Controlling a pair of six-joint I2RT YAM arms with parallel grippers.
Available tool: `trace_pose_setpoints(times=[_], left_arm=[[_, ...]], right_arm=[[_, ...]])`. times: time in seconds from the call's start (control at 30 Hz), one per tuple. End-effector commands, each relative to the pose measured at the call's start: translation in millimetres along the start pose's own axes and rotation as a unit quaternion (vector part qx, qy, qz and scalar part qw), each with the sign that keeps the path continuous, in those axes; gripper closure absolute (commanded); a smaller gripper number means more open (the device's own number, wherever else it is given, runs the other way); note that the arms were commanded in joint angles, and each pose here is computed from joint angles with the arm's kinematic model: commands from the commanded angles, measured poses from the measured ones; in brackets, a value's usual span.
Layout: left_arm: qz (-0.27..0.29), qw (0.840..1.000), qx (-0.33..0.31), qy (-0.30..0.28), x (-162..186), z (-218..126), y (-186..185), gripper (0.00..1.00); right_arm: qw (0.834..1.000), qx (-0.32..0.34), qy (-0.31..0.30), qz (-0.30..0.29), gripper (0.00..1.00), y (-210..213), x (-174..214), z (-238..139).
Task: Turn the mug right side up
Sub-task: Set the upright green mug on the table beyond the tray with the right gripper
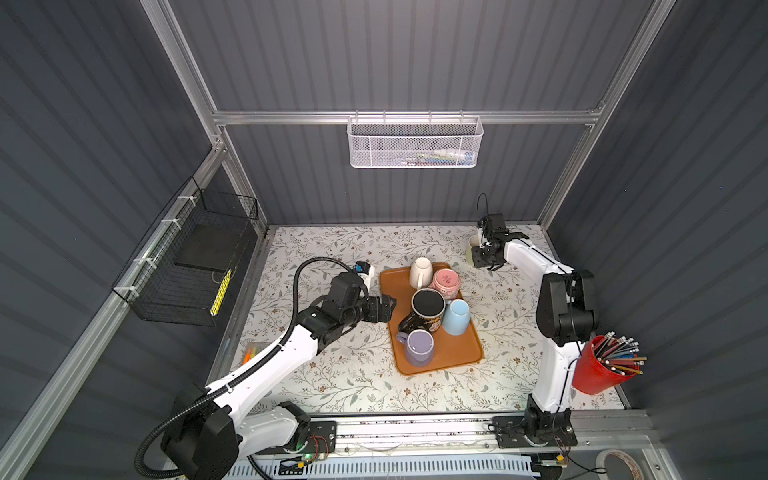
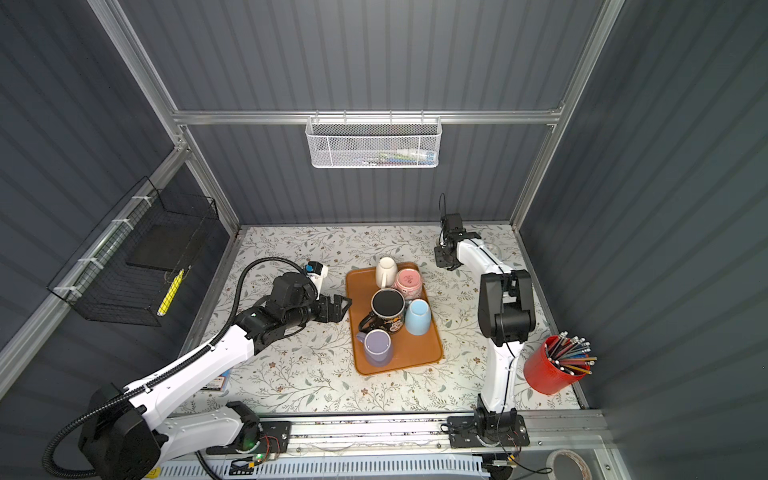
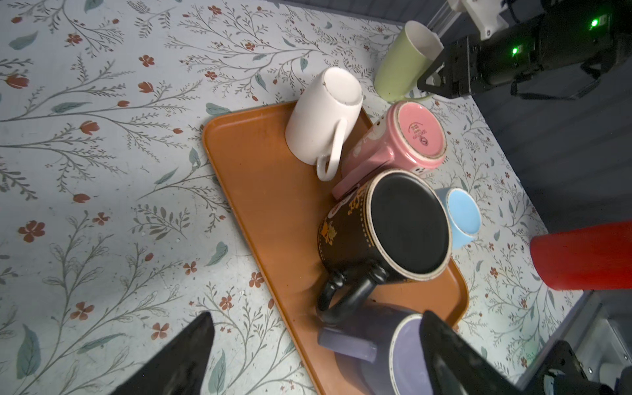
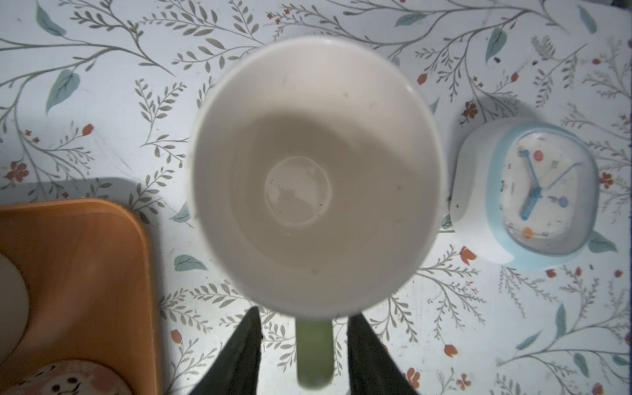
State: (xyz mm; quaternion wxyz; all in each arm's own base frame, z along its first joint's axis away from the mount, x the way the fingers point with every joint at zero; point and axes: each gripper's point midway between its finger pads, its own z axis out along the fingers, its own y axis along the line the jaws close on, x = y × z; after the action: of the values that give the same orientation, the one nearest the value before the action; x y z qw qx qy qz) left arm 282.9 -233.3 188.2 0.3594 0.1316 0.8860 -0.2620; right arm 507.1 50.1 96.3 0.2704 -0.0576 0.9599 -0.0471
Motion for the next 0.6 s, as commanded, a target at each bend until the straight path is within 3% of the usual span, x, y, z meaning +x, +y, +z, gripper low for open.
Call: trace_pose_setpoints(times=[0.0, 0.13, 0.27, 0.43, 0.57], left_arm=[[0.014, 0.999, 0.024, 0.017, -6, -19, -13, 0.11], [0.029, 0.998, 0.025, 0.041, -4, -32, -18, 0.17], [0.053, 0.994, 0.036, 0.092, 5, -42, -25, 0.17], [0.084, 0.99, 0.031, 0.111, 3, -53, -26, 0.23], [0.11, 0.984, 0.022, 0.139, 5, -53, -24, 0.29]], right_arm=[[0.999, -0.01, -0.031, 0.015, 0.5, 0, -11, -19], [0.998, -0.017, -0.052, 0.031, 0.44, -1, -12, -39], [0.992, -0.034, -0.087, 0.084, 0.39, 1, -8, -66], [0.971, -0.08, -0.174, 0.144, 0.33, 9, 0, -114], [0.942, -0.137, -0.234, 0.195, 0.32, 18, 21, -152]])
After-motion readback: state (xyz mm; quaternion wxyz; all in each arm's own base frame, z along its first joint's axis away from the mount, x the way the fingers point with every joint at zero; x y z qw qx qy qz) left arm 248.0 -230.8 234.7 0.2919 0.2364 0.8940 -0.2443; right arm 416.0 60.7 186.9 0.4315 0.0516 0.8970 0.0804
